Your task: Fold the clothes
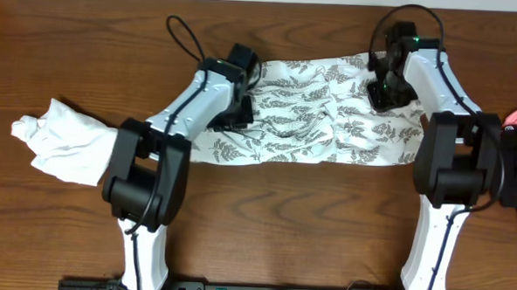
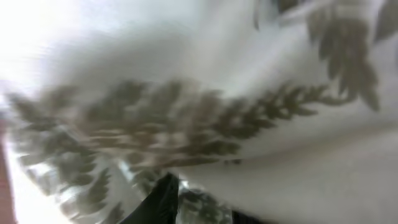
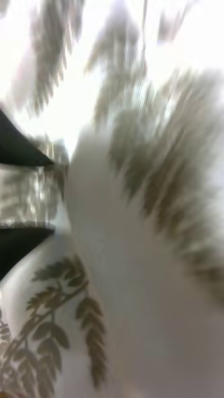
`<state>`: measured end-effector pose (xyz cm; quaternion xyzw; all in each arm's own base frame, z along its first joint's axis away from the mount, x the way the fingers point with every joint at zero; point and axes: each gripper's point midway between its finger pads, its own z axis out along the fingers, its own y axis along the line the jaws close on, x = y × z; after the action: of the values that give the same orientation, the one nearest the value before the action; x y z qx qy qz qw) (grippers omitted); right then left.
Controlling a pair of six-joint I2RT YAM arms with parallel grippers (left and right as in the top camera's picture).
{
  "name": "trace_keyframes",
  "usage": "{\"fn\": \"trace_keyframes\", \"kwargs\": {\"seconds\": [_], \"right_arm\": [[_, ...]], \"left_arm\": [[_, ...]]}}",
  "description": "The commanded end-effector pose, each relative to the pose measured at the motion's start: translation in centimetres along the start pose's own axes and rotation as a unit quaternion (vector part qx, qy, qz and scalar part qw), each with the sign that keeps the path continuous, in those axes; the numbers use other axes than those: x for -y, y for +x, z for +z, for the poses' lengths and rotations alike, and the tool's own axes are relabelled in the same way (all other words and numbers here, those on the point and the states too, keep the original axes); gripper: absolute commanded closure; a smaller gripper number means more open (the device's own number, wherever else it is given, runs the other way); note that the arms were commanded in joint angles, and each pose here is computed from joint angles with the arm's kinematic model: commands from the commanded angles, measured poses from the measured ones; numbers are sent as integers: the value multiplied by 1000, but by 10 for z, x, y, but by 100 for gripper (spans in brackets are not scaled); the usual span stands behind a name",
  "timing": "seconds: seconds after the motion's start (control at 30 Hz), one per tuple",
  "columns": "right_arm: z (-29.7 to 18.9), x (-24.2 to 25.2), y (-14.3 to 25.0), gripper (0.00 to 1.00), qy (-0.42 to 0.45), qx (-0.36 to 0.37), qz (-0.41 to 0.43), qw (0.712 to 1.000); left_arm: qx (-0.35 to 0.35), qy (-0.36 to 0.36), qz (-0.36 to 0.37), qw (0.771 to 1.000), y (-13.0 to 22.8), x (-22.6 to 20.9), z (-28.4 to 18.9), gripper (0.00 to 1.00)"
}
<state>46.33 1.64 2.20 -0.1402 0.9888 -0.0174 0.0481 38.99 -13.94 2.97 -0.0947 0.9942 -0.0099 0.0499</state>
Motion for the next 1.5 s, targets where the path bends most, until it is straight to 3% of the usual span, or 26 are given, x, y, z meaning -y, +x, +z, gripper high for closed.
{"fn": "trace_keyframes", "kwargs": {"seconds": [0.0,0.07,0.17,0.27,0.4,0.6,0.8,1.07,1.23,1.47], "right_arm": [[-67,-31,-28,47,-69,104,-40,991],[-91,-40,-34,29,-91,137,-40,986],[-115,-43,-37,14,-96,163,-29,982],[-125,-44,-37,9,-96,172,-26,980],[-126,-45,-36,6,-97,170,-18,980],[-126,-44,-36,6,-97,170,-17,981],[-125,-43,-34,7,-97,167,-15,981],[-125,-42,-34,9,-98,168,-14,981],[-126,-42,-36,9,-100,171,-5,980],[-126,-42,-37,10,-100,172,-2,980]], "left_arm": [[57,58,-66,994,-24,1,-62,54],[78,68,-106,989,-32,-12,-83,26],[96,72,-160,980,-43,-40,-102,12],[69,82,-212,971,-43,-65,-97,0],[11,155,-221,963,-35,-63,-70,2],[-6,243,-219,945,-28,-55,-34,2],[-18,235,-226,945,-10,-68,-7,2],[20,248,-175,953,-11,-66,12,2],[15,289,-146,946,-5,-41,18,2],[61,338,-89,935,-20,1,7,2]]}}
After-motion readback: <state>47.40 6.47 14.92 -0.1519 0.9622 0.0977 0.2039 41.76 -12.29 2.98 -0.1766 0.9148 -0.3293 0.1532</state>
